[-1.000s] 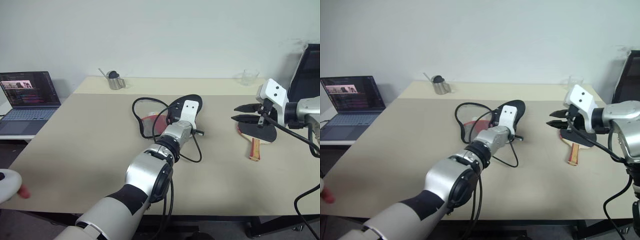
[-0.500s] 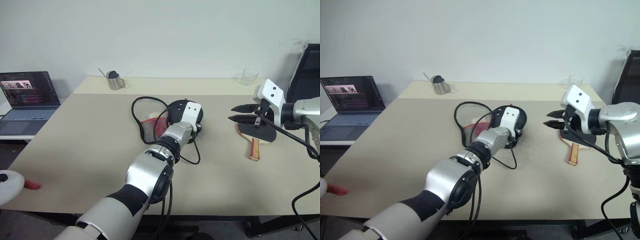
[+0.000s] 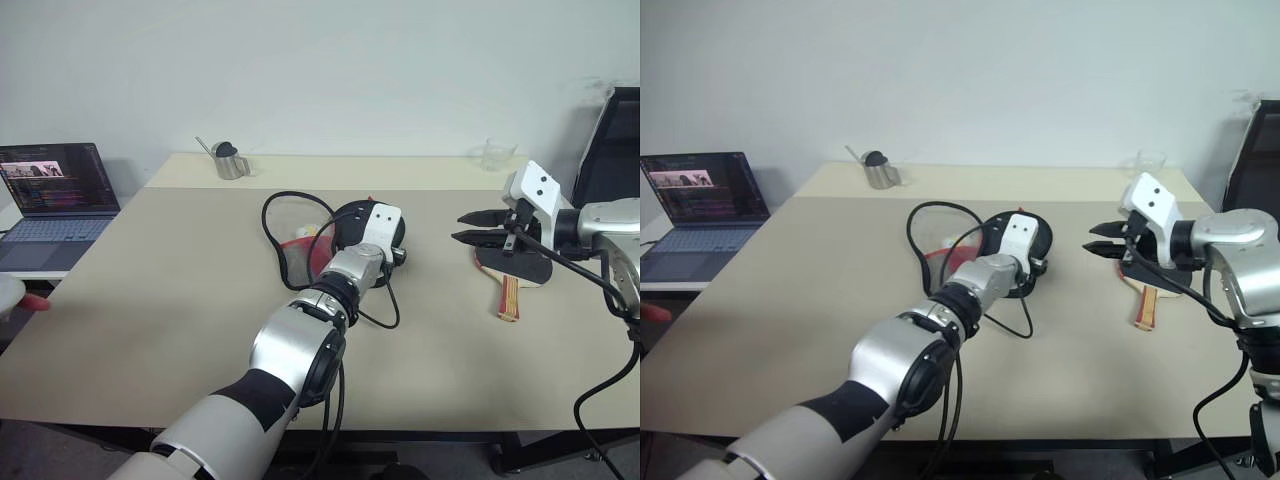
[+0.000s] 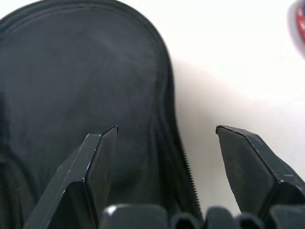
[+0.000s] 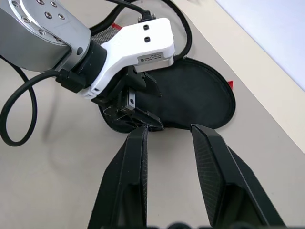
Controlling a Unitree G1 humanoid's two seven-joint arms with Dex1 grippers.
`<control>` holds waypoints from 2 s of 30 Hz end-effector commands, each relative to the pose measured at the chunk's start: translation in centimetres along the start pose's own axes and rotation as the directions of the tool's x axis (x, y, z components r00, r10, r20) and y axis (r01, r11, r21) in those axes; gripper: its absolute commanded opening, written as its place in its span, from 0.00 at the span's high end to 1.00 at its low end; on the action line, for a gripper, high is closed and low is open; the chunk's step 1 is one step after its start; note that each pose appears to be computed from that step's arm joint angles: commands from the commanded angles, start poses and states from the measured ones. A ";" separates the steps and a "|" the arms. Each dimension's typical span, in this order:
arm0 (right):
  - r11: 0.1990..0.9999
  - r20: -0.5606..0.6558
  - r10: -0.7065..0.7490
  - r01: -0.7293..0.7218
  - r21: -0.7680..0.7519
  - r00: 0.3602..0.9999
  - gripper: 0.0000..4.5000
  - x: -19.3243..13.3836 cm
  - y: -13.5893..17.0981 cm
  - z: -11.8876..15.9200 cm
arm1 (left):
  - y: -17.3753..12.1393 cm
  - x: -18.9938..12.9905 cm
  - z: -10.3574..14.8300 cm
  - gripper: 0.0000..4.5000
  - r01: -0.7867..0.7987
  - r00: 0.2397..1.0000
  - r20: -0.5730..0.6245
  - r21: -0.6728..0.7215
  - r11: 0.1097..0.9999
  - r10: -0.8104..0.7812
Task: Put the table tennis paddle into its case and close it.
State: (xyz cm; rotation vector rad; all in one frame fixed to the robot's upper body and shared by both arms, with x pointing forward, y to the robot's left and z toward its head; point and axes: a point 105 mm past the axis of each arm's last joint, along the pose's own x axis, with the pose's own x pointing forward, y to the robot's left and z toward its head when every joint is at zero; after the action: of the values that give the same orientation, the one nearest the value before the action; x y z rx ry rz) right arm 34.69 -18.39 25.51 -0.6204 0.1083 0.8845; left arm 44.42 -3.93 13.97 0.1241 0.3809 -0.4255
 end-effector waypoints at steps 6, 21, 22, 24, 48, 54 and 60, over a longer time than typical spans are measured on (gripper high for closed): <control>0.998 0.033 -0.021 0.023 -0.054 0.999 0.67 -0.6 -0.5 1.6 | -0.7 0.4 -5.6 0.20 -0.043 0.987 -0.153 -0.024 0.999 0.039; 0.987 0.072 -0.152 0.156 -0.047 0.986 0.67 -1.0 -2.7 2.1 | -2.6 -0.4 1.9 0.20 0.190 0.974 0.115 0.057 0.980 -0.196; 0.979 0.079 -0.195 0.199 -0.041 0.978 0.67 -1.1 -3.5 2.2 | -2.1 -0.7 3.3 0.20 0.192 0.967 0.155 0.088 0.977 -0.204; 0.957 0.072 -0.288 0.289 -0.014 0.955 0.67 -1.5 -5.0 2.0 | -1.5 -1.5 5.7 0.20 0.214 0.944 0.212 0.185 0.959 -0.251; 0.322 -0.613 -0.518 0.800 0.507 0.597 0.67 -3.9 -4.4 -10.9 | 15.8 -20.3 3.5 0.20 0.467 0.828 0.014 0.535 0.704 -0.561; 0.233 -0.666 -0.528 0.844 0.483 0.527 0.63 -3.6 -3.7 -12.3 | 15.5 -23.0 4.4 0.20 0.432 0.819 0.111 0.527 0.732 -0.563; 0.191 -0.681 -0.549 0.866 0.463 0.485 0.23 -4.4 -4.7 -11.5 | 14.9 -23.8 3.7 0.20 0.427 0.822 0.105 0.537 0.727 -0.560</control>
State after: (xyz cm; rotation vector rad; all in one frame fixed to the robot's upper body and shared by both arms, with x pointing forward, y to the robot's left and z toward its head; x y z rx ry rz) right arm 37.29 -29.18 17.59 0.0886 0.5434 -0.3006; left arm 32.63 17.88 25.71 0.4360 0.0728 -1.0796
